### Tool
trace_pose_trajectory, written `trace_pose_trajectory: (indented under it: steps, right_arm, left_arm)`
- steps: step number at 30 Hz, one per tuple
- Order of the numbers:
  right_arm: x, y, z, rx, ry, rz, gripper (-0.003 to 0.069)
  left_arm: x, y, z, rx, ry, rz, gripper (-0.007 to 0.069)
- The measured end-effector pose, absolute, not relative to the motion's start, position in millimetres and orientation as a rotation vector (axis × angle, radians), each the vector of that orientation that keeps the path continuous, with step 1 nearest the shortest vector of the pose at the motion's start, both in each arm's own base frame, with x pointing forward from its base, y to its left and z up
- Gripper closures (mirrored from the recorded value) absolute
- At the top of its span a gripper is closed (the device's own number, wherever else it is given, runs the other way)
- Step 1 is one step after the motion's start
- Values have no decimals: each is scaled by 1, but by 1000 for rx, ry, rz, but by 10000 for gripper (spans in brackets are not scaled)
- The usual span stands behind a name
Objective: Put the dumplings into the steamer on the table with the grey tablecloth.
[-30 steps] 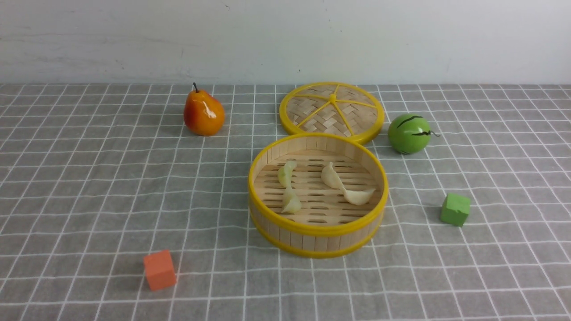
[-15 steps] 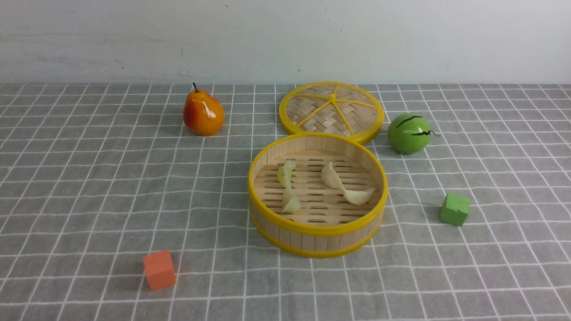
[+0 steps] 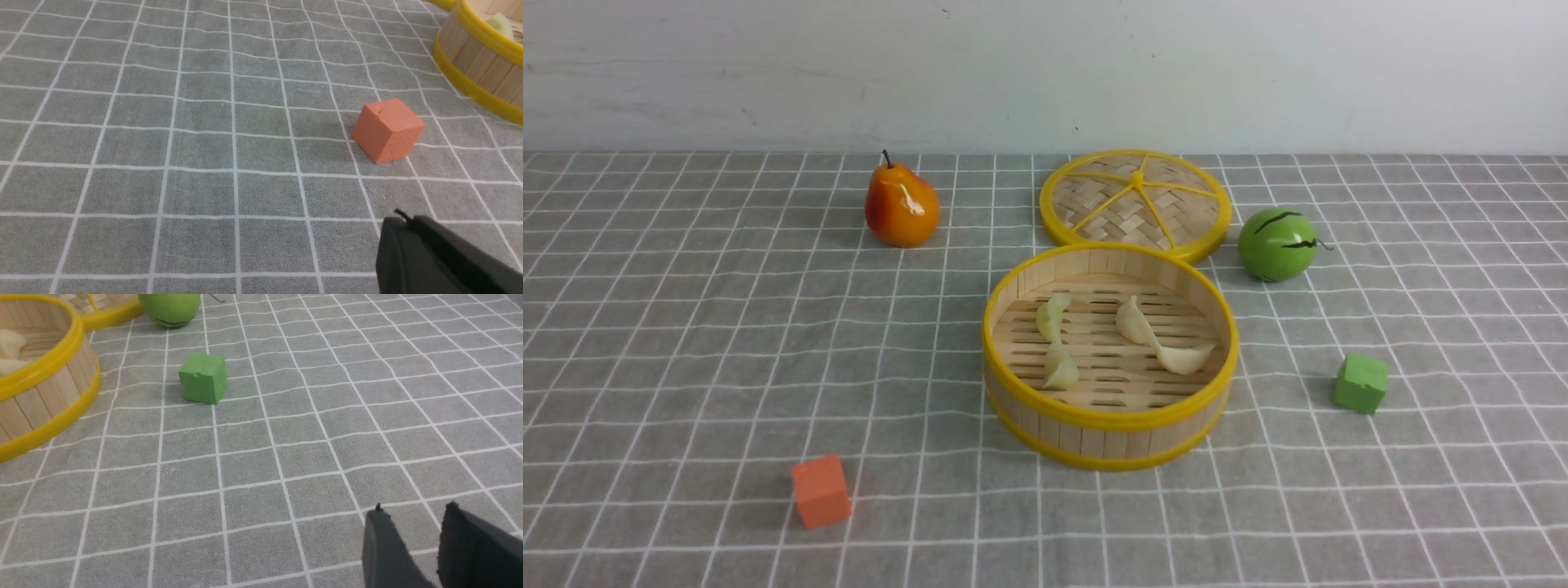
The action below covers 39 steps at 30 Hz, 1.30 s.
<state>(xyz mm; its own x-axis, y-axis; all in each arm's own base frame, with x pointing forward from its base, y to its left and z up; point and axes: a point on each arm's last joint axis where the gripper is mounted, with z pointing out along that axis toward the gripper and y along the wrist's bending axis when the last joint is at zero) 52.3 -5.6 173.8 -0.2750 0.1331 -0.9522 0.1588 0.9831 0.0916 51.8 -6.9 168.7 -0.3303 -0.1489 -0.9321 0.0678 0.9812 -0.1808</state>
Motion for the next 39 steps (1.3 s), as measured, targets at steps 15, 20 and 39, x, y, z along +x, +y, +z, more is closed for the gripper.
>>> trace_pose_trajectory:
  steps: [15, 20, 39]
  right_arm:
    - [52, -6, 174, 212, 1854, -25, 436]
    - [52, -6, 174, 213, 1854, -24, 428]
    - [52, -6, 174, 213, 1854, -24, 420]
  left_arm:
    - [52, -7, 169, -59, 1894, -220, 625]
    - [52, -7, 169, -59, 1894, -220, 625]
    - [52, -7, 169, -59, 1894, -220, 625]
